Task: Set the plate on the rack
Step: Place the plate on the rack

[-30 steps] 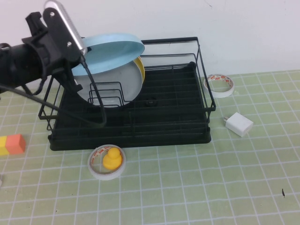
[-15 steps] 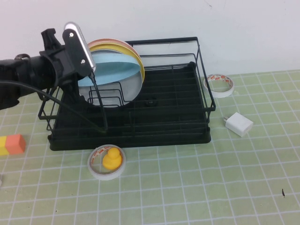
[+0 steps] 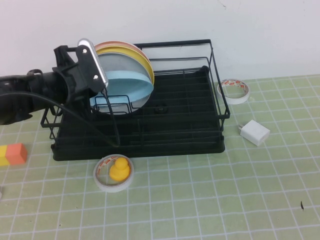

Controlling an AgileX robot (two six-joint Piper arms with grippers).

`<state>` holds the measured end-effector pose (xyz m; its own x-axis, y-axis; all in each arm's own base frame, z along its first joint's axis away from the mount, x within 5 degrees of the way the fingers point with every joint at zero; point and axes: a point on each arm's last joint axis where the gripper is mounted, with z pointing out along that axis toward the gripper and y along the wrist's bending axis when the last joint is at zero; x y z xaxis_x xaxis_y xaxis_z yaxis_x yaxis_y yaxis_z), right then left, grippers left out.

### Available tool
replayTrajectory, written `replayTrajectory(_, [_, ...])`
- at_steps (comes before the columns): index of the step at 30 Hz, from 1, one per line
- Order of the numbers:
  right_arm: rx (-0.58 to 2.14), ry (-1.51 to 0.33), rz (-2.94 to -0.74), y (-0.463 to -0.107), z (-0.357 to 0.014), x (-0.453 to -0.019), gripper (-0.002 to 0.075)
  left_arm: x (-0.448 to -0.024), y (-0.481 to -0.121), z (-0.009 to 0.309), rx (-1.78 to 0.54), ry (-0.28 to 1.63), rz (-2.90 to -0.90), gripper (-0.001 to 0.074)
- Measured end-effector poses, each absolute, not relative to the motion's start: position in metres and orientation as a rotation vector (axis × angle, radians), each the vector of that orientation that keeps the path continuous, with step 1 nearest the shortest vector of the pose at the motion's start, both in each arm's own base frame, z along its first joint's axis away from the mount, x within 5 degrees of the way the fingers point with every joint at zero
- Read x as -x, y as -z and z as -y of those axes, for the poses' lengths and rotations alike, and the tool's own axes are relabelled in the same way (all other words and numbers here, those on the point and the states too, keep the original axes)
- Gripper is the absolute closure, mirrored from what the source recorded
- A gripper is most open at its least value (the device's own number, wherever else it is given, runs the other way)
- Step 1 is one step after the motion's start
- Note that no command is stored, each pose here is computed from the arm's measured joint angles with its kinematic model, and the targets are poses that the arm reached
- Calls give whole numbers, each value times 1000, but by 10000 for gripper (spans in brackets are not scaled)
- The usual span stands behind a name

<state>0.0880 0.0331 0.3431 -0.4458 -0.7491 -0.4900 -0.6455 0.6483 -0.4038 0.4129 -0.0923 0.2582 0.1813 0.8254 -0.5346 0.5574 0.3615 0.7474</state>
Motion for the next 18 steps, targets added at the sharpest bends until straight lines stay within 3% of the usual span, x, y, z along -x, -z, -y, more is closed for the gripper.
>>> replayTrajectory(5, [1079,199,-2219,-343,-33,-88,727,-414,-258,91,-1298,-312,-1511,363])
replayTrajectory(7, [1079,199,-2219,-343,-33,-88,727,-414,-258,91,-1300,-316,-1507,326])
replayTrajectory(13, [1079,199,-2219,-343,-33,-88,727,-417,-273,91,-1281,-341,-1472,335])
replayTrajectory(18, [1047,239,-2226,-344,-31,-89,727,-408,-300,88,-1198,-354,-1466,406])
